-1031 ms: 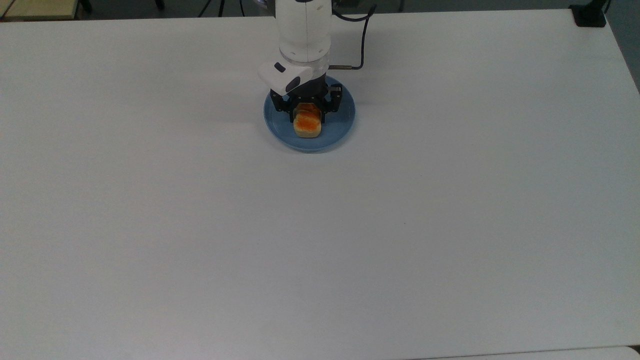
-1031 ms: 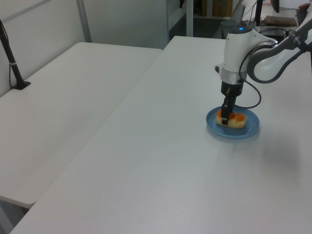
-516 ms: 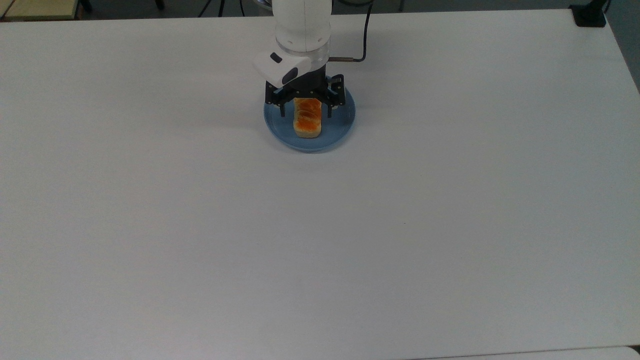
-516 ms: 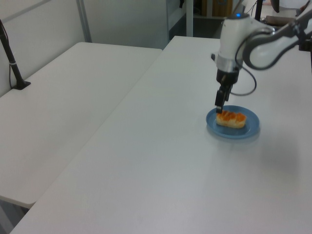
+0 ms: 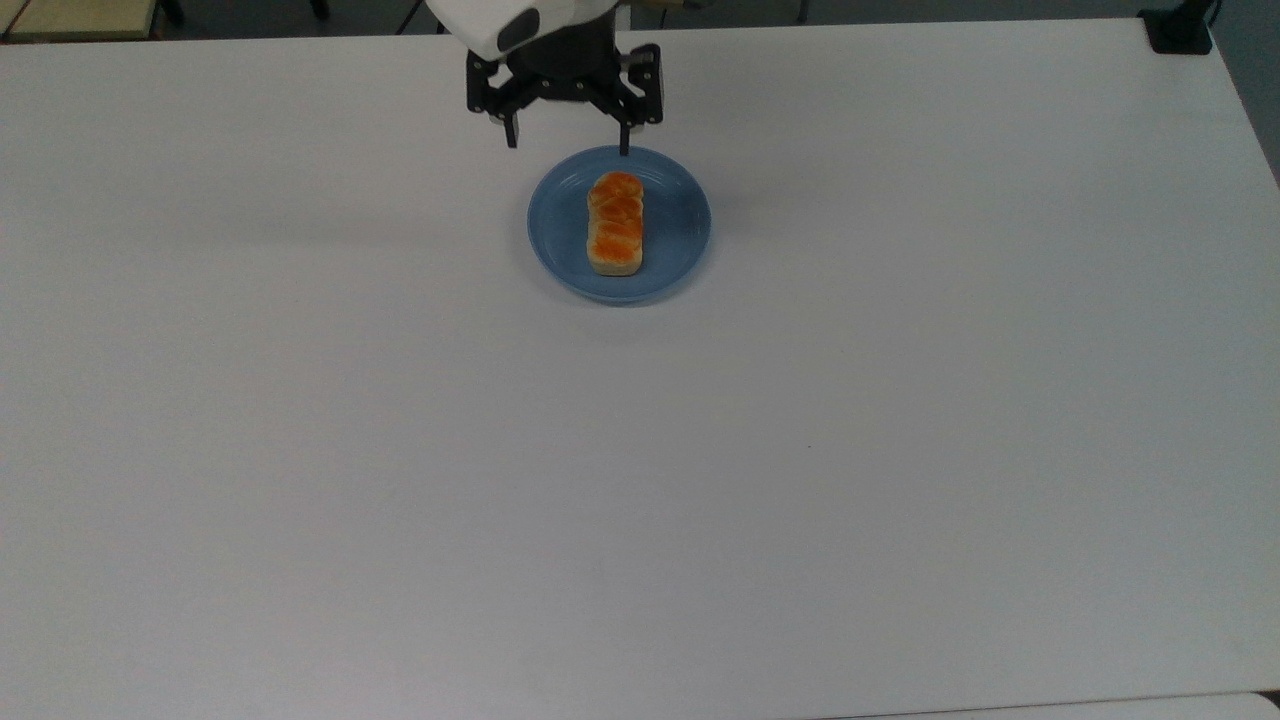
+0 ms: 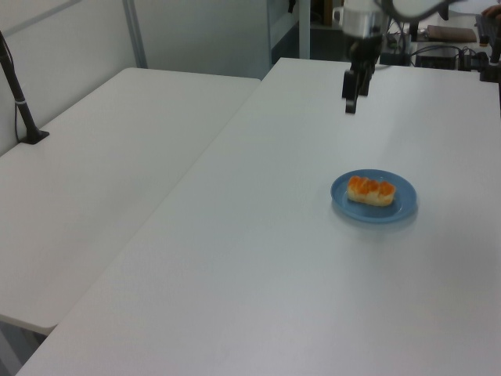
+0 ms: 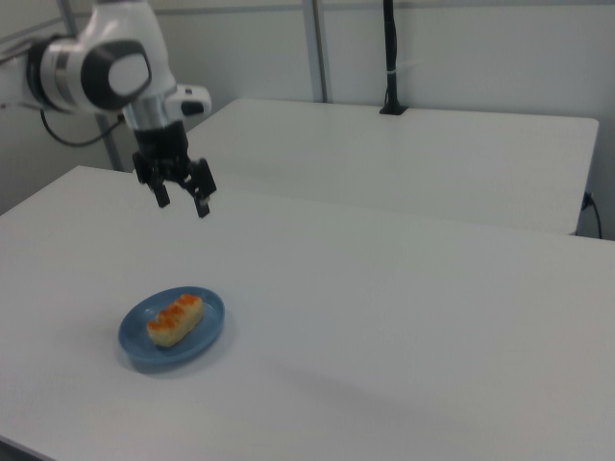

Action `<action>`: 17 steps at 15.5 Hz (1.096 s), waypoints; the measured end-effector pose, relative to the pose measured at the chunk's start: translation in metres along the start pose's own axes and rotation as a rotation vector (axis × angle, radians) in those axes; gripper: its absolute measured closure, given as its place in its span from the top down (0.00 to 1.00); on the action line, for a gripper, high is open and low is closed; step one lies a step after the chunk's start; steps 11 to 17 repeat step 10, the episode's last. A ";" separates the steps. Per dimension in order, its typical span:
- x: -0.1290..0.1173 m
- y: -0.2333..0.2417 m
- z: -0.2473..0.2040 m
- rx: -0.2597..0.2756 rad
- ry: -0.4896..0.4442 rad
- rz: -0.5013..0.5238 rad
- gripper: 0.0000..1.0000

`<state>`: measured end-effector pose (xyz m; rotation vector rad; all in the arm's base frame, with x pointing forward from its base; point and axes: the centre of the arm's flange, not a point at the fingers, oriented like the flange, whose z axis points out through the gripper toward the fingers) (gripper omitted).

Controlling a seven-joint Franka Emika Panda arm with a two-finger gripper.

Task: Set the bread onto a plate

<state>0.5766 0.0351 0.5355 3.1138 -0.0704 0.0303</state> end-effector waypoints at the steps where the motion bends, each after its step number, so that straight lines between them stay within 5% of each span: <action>1: -0.001 0.007 -0.015 -0.003 -0.014 -0.010 1.00; 7: -0.008 0.028 -0.073 -0.018 -0.033 -0.023 1.00; 17: -0.009 0.029 -0.082 -0.021 -0.019 -0.022 1.00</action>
